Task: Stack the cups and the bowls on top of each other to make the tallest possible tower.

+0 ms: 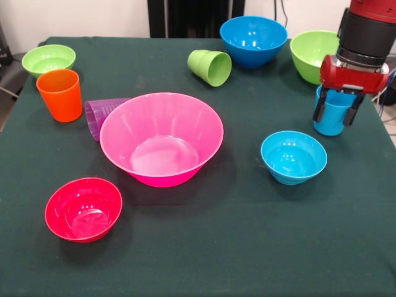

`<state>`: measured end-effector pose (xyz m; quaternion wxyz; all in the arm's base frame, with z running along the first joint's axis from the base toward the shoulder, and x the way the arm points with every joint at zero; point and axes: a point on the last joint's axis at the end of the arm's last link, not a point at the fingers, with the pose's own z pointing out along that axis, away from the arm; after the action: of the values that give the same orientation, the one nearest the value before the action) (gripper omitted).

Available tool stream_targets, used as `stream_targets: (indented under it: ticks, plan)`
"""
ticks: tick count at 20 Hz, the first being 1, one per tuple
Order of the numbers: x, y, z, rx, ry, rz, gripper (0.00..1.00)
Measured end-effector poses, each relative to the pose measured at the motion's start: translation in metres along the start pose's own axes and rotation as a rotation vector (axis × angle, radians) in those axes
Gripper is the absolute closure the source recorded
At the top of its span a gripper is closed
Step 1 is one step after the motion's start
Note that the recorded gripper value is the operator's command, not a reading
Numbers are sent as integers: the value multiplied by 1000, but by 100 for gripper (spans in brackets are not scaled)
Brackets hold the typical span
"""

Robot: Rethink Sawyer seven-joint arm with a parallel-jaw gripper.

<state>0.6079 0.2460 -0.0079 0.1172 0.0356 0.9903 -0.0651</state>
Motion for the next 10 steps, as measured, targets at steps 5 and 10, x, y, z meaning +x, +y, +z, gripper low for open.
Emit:
stream_targets:
  ticks: [5, 10]
  plan:
    - [-2, -1, -2, 3, -4, 1, 0]
    - [-9, -2, -24, 10, -1, 16, 0]
